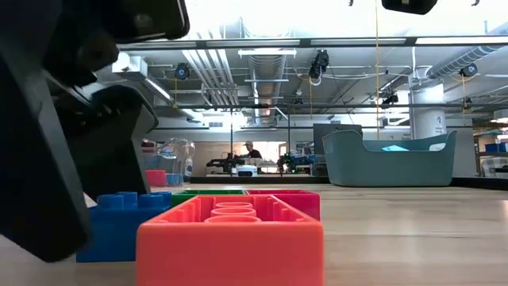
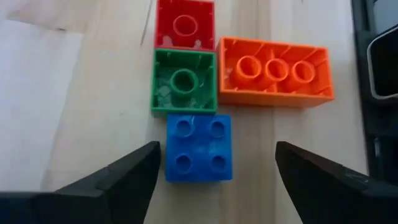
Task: Sort blocks by size
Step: Put the small blue game piece into the transparent bin
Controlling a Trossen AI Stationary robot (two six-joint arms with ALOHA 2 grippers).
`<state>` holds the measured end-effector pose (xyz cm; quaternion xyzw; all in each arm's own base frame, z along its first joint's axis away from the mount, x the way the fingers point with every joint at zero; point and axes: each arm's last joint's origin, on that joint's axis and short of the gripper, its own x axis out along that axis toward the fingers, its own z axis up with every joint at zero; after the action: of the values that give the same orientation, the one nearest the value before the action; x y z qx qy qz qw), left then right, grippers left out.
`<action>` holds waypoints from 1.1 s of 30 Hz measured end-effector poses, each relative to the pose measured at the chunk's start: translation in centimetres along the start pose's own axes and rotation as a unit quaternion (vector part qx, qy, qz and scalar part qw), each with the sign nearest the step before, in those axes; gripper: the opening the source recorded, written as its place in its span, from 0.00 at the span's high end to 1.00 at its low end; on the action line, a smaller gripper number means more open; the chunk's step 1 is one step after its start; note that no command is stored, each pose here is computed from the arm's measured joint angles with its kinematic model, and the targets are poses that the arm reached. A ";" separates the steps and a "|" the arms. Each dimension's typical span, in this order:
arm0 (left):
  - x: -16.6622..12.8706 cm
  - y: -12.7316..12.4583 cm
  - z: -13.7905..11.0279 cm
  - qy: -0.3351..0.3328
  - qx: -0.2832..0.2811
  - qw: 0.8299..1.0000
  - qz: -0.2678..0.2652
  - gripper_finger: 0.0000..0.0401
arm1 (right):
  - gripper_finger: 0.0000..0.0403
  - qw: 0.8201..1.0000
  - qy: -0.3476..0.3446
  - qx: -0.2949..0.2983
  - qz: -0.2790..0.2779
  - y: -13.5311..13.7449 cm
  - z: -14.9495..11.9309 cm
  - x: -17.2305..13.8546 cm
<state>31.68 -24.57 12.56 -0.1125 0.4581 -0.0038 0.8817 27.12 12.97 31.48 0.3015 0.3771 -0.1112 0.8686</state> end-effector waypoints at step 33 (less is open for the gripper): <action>-5.9 1.4 1.9 0.040 -0.001 0.998 0.041 0.66 | 0.97 0.999 -0.007 0.010 -0.045 -2.5 1.5 1.5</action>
<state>29.64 -22.20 18.04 -0.0937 0.4975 0.0283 0.8619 28.01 10.16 30.05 0.2921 0.3827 -0.1558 0.8625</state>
